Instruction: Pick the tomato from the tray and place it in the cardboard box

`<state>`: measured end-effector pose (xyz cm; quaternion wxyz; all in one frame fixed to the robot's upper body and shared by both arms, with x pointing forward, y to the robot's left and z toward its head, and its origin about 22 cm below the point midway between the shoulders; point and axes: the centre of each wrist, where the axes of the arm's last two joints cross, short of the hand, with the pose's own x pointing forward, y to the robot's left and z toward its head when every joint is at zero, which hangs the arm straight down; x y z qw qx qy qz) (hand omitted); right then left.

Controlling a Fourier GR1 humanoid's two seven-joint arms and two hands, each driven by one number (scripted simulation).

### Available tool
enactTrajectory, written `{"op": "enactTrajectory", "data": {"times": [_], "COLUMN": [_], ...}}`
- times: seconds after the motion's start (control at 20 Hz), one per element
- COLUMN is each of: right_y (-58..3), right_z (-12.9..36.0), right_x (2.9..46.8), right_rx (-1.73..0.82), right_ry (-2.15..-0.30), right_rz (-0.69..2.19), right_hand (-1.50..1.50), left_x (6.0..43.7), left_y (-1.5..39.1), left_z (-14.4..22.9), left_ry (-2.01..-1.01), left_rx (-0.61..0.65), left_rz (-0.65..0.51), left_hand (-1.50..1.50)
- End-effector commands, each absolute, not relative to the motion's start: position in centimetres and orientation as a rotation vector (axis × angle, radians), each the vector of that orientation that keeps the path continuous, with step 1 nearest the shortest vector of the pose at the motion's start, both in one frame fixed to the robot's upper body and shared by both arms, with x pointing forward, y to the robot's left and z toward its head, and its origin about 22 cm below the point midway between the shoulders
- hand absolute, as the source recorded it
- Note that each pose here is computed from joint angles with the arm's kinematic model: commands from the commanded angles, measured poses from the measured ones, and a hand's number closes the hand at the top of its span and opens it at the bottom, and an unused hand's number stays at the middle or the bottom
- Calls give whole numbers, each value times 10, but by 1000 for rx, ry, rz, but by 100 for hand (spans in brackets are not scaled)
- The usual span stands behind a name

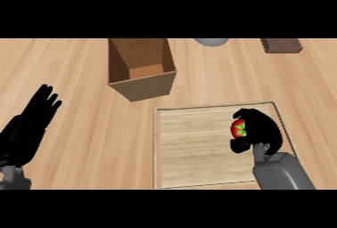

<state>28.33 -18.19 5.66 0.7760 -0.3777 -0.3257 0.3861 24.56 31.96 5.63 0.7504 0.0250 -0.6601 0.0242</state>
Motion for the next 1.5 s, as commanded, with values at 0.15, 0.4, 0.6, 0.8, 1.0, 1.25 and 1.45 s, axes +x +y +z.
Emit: {"op": "enactTrajectory", "data": {"times": [0.15, 0.4, 0.6, 0.8, 1.0, 1.25, 1.45], "right_y": [-180, -94, -61, -48, -34, -10, 10], "right_z": [45, 69, 87, 103, 115, 151, 182], "right_x": [275, 300, 316, 336, 354, 369, 375], "right_rx": [-875, -889, -923, -956, -1064, -1170, -1269], "right_ry": [-722, -760, -813, -832, -825, -913, -1002], "right_rz": [857, 884, 885, 861, 830, 788, 751], "right_hand": [150, 150, 150, 150, 150, 150, 150], "left_x": [233, 260, 261, 271, 275, 283, 283], "left_y": [314, 318, 294, 275, 272, 261, 257], "left_z": [69, 79, 65, 70, 72, 74, 72], "left_ry": [-1436, -1471, -1481, -1504, -1499, -1502, -1482], "left_rx": [48, 32, -47, -95, -106, -118, -120], "left_rz": [32, 35, -70, -134, -138, -158, -185], "left_hand": [0, 0, 0, 0, 0, 0, 0]}}
